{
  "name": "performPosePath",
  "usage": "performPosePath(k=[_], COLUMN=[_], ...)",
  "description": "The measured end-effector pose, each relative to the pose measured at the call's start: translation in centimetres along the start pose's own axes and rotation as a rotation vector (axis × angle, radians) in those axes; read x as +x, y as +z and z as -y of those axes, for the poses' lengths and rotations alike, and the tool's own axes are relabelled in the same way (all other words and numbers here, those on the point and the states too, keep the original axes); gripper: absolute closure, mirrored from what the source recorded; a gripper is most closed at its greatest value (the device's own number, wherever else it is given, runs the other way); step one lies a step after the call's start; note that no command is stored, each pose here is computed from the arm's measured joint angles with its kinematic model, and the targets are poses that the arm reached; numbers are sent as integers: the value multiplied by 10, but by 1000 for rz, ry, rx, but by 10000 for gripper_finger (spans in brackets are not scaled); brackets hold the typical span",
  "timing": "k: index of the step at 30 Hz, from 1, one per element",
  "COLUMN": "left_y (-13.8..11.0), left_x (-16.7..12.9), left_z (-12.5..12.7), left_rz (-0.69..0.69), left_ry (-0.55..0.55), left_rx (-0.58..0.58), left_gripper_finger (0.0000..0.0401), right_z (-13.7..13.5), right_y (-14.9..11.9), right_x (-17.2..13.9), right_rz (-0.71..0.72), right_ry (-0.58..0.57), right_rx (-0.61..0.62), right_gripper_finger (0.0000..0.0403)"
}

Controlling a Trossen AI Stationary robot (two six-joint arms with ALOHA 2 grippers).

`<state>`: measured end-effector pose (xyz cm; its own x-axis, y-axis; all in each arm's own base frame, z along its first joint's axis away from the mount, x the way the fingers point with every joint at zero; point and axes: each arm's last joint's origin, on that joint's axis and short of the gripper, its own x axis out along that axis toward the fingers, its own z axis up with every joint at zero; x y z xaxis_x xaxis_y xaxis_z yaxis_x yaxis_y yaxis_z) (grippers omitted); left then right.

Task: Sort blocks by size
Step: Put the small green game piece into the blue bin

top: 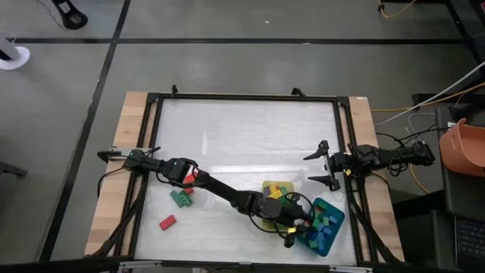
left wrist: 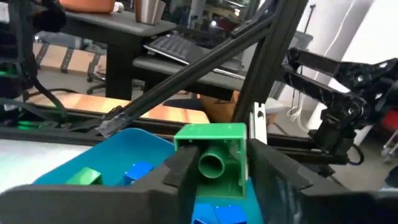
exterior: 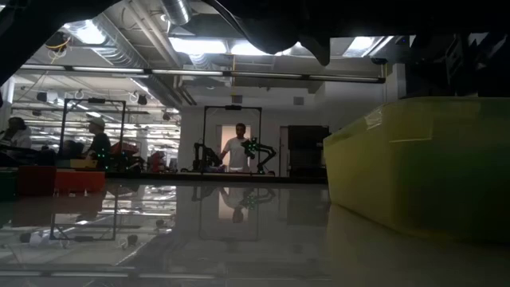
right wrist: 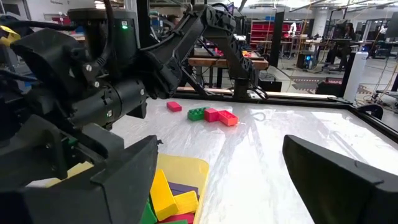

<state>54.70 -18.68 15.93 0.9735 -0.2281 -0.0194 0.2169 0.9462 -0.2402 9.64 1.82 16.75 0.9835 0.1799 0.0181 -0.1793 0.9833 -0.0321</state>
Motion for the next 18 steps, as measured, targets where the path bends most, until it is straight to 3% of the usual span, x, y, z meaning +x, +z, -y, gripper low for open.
performPosePath(k=[7, 14, 18], left_y=[-3, -17, -15], left_x=[0, -1, -1], left_z=[-7, -11, -14], left_rz=[-48, -200, -193], left_ry=[18, -5, -14], left_rx=[115, 431, 418], left_gripper_finger=[213, 215, 220], right_z=[0, 0, 0], right_y=[0, 0, 0], right_x=[0, 0, 0], right_rz=[0, 0, 1], right_ry=[1, 0, 0], right_rx=[0, 0, 0], right_gripper_finger=[59, 59, 59])
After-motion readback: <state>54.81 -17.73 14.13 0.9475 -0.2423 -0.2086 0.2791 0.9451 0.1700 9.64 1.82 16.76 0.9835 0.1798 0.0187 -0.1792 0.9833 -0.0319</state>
